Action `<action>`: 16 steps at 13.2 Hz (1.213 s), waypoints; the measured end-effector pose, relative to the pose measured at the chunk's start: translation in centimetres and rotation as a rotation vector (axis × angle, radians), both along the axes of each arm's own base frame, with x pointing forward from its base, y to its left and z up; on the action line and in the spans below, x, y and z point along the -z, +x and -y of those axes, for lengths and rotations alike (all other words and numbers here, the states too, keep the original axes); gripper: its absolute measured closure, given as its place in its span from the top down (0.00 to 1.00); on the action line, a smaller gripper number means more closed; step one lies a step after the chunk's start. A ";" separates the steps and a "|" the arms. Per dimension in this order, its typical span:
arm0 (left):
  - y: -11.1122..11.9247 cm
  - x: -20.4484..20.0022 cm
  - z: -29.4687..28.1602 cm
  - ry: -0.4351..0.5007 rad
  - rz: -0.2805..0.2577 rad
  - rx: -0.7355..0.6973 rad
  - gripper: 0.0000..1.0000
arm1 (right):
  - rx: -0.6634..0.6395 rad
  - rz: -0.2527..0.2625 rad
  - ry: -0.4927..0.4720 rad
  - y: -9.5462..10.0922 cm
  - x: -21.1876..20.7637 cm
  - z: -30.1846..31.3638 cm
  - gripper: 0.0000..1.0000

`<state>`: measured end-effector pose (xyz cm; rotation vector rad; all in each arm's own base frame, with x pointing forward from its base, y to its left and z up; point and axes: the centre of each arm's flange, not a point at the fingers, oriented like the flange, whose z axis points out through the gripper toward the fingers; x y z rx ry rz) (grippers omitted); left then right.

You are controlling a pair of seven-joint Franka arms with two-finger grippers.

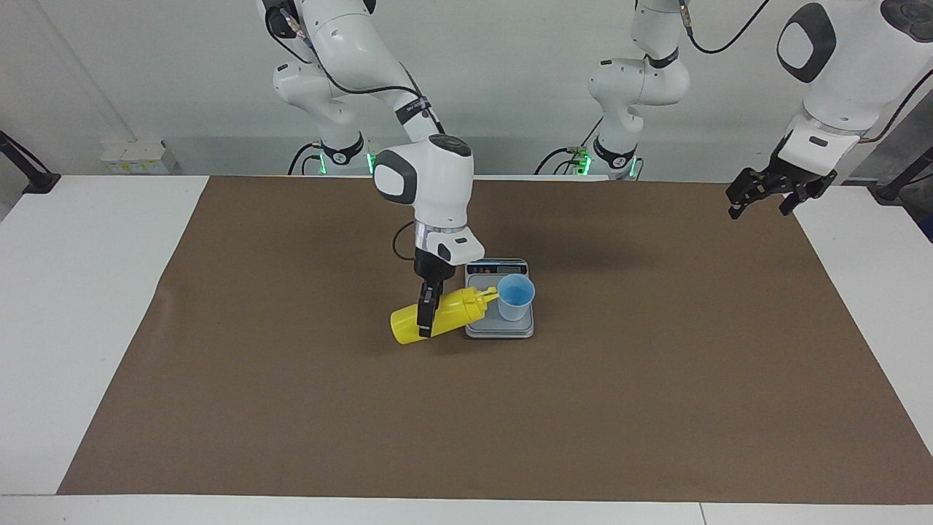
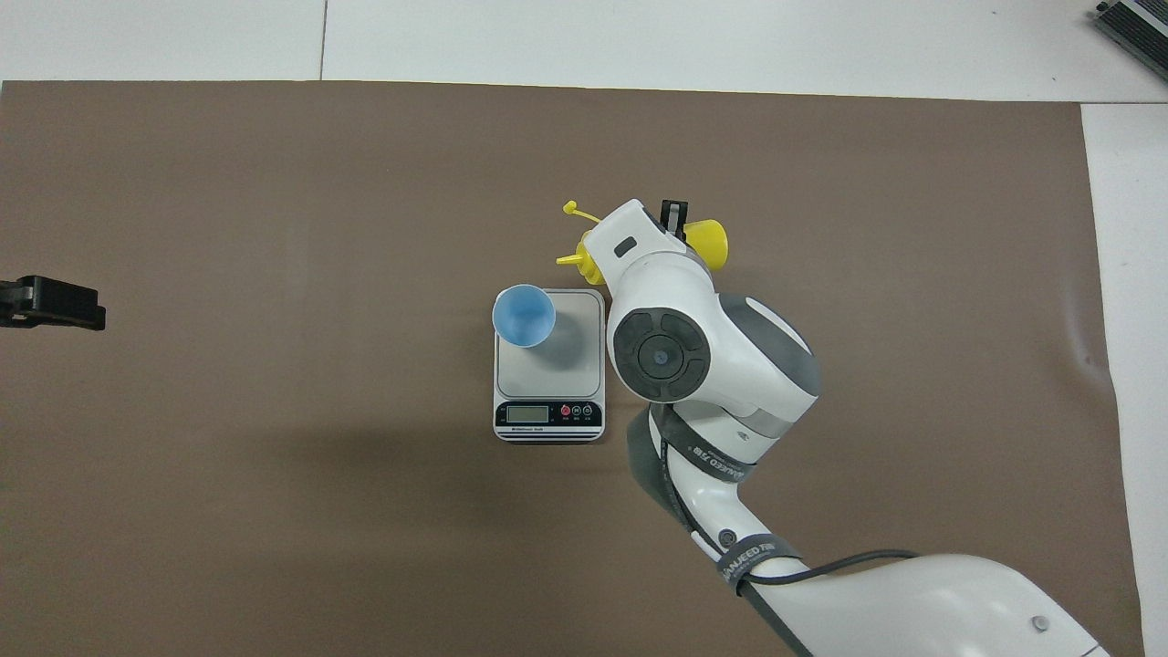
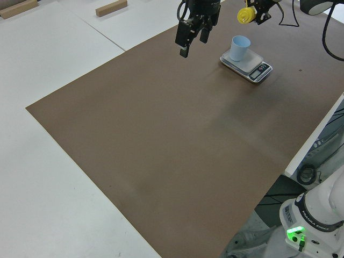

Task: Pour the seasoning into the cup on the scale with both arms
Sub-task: 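Lift the yellow bottle with the right gripper toward the cup, then tilt the bottle nozzle down over the cup with the right gripper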

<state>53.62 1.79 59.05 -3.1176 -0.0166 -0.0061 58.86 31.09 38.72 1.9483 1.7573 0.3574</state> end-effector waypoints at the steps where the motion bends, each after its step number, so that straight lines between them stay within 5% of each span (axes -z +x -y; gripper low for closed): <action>1: 0.0 0.0 0.0 0.000 0.000 0.000 1.00 | -0.013 0.028 -0.043 -0.4 0.1 -0.6 0.55; 12: 0.0 0.0 0.0 0.000 0.000 0.000 1.00 | -0.038 0.308 -0.317 -4.1 0.7 -5.4 0.56; 16: 0.0 0.0 0.0 0.000 0.000 0.000 1.00 | -0.046 0.370 -0.421 -4.9 1.4 -6.2 0.53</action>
